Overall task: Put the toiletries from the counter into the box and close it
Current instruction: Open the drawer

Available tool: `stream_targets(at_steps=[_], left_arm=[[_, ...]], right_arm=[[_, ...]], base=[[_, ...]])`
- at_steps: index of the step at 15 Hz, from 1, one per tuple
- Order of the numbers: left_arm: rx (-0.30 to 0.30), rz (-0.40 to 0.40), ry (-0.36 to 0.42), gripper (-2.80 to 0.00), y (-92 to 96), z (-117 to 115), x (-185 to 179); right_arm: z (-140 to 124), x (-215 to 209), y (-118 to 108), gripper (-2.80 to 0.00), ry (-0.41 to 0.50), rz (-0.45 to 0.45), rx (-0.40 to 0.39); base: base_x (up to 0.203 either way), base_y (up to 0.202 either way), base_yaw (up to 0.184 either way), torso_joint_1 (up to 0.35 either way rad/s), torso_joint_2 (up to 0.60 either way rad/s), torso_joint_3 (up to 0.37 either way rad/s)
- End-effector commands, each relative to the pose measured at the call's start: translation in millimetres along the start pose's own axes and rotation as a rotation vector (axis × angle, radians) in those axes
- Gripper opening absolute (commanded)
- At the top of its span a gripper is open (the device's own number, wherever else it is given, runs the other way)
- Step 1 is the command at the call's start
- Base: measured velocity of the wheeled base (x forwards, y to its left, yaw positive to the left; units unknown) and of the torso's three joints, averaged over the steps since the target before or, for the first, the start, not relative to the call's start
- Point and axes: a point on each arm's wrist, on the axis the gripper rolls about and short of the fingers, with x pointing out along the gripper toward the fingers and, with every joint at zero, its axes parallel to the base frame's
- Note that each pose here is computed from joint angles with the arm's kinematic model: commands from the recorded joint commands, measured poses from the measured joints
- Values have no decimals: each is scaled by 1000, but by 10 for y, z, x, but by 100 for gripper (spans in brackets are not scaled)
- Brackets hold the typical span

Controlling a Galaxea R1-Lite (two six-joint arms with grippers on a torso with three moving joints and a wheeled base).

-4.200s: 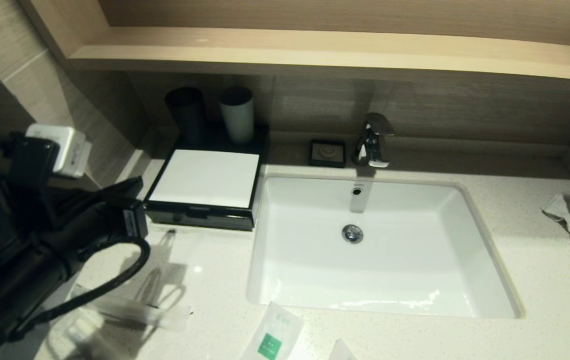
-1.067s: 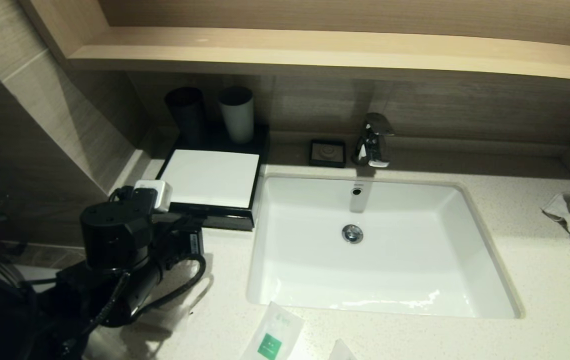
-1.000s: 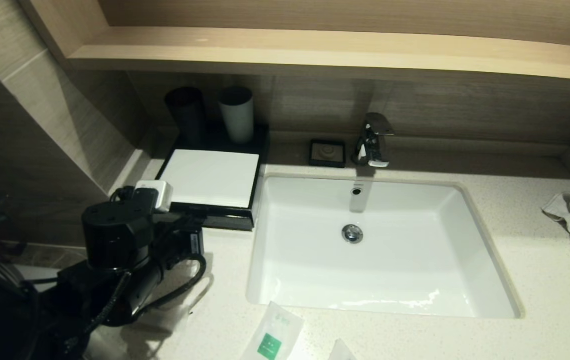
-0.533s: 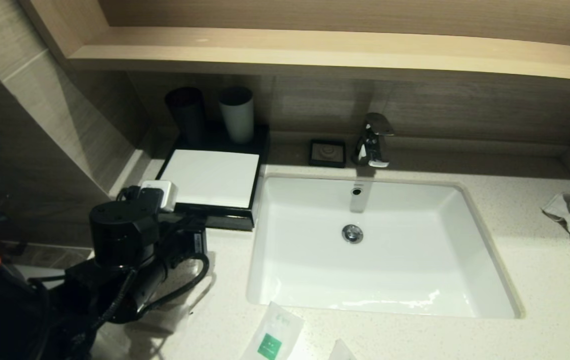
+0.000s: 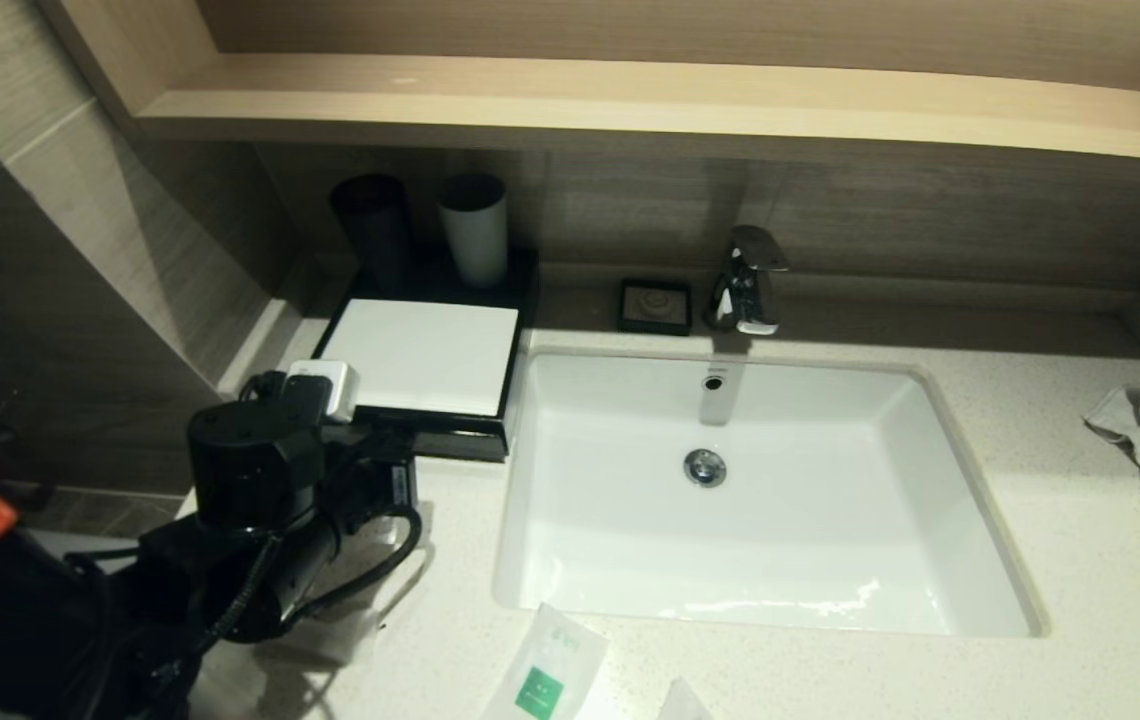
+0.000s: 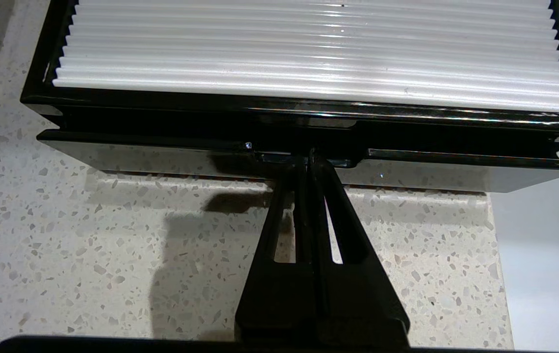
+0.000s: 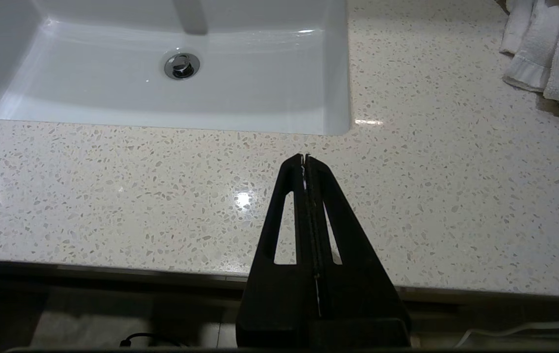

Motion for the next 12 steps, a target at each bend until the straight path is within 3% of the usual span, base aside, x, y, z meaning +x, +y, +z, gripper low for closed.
stream_targets(at_steps=[1, 12], left_arm=[[-5, 2, -10, -280, -8, 16, 25], [0, 3, -13, -280, -20, 28, 64]], right_arm=[[0, 0, 0, -280, 0, 1, -2], [0, 0, 0, -280, 0, 1, 0]], base=[[0, 0, 0, 0, 0, 0], [0, 0, 0, 0, 0, 0]])
